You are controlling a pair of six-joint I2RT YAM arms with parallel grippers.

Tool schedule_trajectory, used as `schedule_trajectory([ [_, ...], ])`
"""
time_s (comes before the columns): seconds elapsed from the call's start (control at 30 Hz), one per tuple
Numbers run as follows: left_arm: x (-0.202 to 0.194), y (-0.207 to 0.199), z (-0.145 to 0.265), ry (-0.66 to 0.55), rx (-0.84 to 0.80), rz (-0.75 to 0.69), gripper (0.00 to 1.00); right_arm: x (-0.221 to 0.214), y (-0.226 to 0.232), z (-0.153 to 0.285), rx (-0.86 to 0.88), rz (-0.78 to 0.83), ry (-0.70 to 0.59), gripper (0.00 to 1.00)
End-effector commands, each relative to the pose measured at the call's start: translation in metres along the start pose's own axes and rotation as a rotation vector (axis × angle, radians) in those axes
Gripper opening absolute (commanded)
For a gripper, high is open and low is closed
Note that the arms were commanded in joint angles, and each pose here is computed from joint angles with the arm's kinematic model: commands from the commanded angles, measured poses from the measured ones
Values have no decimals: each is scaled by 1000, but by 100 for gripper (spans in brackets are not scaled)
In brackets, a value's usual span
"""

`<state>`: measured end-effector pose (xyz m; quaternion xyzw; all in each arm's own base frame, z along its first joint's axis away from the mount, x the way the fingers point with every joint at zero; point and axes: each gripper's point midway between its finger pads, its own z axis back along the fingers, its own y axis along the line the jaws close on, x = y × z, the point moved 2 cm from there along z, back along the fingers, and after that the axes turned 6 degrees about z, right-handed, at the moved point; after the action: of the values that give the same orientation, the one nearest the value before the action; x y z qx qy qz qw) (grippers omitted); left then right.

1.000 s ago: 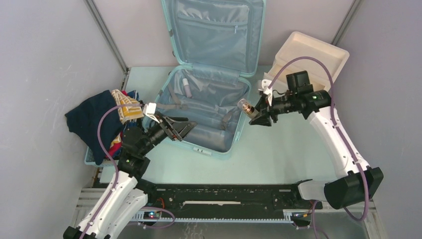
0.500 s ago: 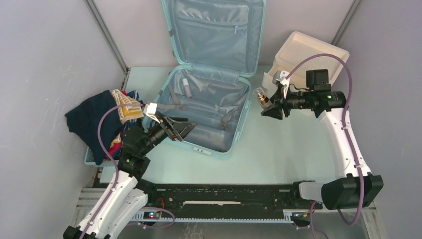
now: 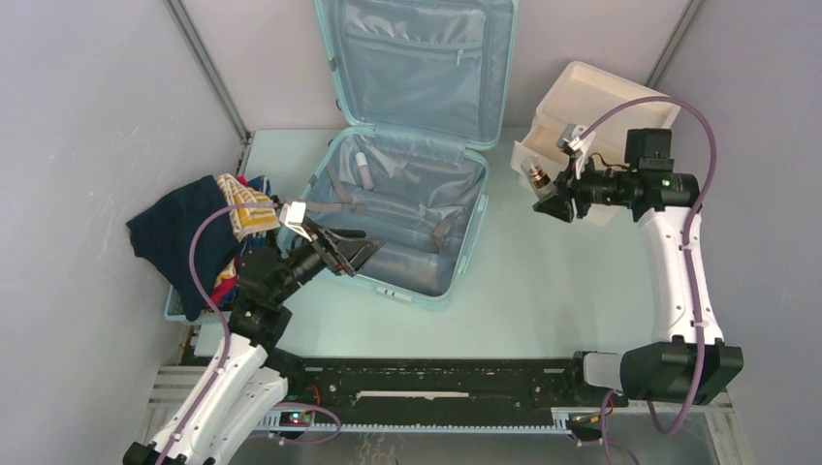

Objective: Open, take out, and arrange the luggage
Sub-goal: Place the personal item in the drawer.

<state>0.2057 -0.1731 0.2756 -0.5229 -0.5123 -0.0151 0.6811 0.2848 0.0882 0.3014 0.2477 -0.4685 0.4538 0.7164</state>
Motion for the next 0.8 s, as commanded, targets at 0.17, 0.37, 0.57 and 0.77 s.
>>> schedule_trajectory([
  [0.17, 12, -12, 1, -35, -38, -54, 87, 3, -35, 22, -138, -2, 87, 0],
  [0.37, 9, -11, 2, -33, -37, -55, 88, -6, -65, 28, -248, -7, 188, 0],
  [0.57, 9, -10, 3, -32, -33, -61, 88, -16, -111, 43, -378, -18, 291, 0],
  [0.77, 8, -9, 4, -33, -28, -61, 88, -31, -156, 52, -447, -18, 395, 3],
])
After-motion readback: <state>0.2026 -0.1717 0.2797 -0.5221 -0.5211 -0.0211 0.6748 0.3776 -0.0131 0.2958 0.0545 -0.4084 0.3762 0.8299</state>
